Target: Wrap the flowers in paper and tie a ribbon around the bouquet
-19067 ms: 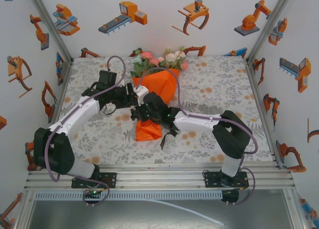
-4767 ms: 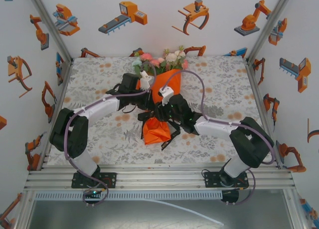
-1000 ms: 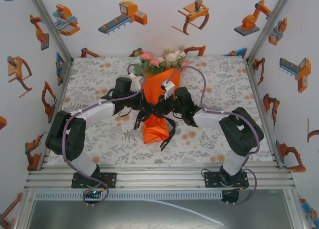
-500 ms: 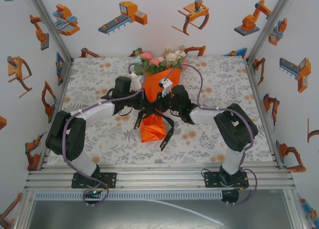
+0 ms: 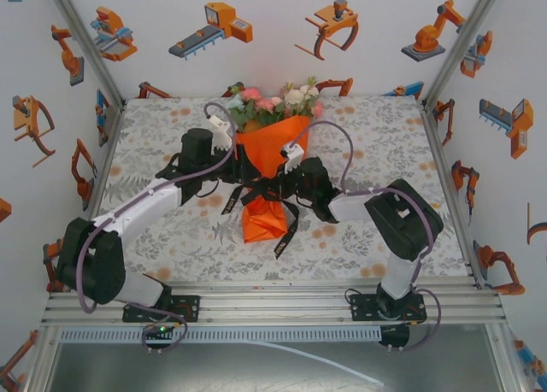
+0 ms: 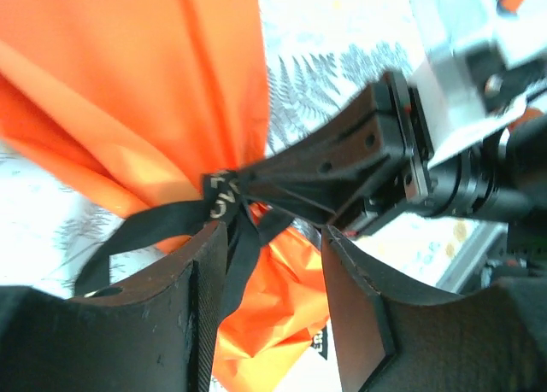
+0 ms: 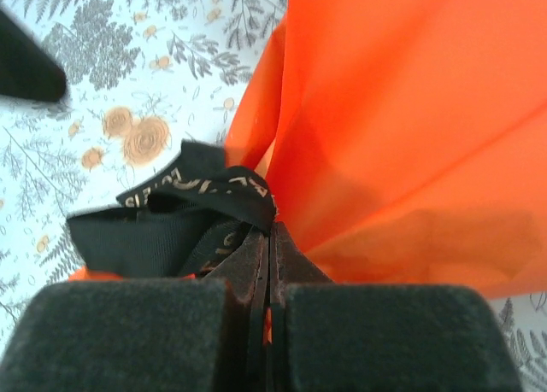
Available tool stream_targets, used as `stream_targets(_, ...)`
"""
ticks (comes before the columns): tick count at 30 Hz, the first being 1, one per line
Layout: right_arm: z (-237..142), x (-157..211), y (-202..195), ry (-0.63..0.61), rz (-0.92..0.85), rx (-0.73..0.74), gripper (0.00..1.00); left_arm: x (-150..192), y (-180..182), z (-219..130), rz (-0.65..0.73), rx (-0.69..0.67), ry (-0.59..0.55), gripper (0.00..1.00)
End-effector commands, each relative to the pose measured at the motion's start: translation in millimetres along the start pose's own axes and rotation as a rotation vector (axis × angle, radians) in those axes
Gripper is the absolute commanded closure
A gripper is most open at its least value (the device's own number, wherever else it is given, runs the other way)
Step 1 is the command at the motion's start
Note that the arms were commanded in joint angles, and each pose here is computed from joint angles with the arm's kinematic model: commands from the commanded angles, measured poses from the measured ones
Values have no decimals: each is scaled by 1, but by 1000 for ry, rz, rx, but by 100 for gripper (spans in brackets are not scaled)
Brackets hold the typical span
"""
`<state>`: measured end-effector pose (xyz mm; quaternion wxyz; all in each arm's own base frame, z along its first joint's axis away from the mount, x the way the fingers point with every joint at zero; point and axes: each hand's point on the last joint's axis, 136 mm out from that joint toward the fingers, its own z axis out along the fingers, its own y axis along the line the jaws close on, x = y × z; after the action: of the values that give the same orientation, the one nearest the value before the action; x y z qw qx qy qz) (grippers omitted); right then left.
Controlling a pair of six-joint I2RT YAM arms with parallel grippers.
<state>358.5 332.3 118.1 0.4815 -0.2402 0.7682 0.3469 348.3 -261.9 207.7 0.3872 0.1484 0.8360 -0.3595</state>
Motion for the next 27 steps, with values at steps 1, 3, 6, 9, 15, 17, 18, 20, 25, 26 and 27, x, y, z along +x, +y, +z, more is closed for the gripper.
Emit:
stream_targets(1, -14, -27, 18, -139, -73, -56, 100, -4, 36, -2, -47, -161, -6, 53)
stream_targets(3, -18, -26, 22, -150, -83, -75, 100, 3, 47, 9, -59, -185, 60, 59)
stream_targets(6, -19, -28, 24, -156, -93, -80, 100, 16, 47, 32, -92, -132, 173, 67)
stream_targets(9, -20, -32, 25, -165, -111, -81, 100, 17, 39, 51, -138, -59, 200, 71)
stream_targets(15, -24, -37, 26, -178, -133, -76, 100, 19, 25, 72, -118, 47, 217, 75)
stream_targets(17, -24, -36, 24, -176, -132, -67, 100, 23, 20, 75, -118, 83, 242, 76)
stream_targets(18, -24, -37, 24, -177, -134, -65, 100, 27, 16, 76, -122, 111, 257, 77)
stream_targets(20, -22, -36, 24, -170, -133, -64, 100, 29, 12, 74, -133, 137, 255, 77)
stream_targets(25, -18, -33, 20, -151, -129, -50, 100, 28, 6, 62, -173, 166, 231, 76)
stream_targets(26, -18, -33, 19, -147, -129, -45, 100, 29, 4, 60, -181, 177, 232, 76)
stream_targets(27, -18, -33, 19, -144, -129, -42, 100, 30, 1, 58, -190, 193, 233, 76)
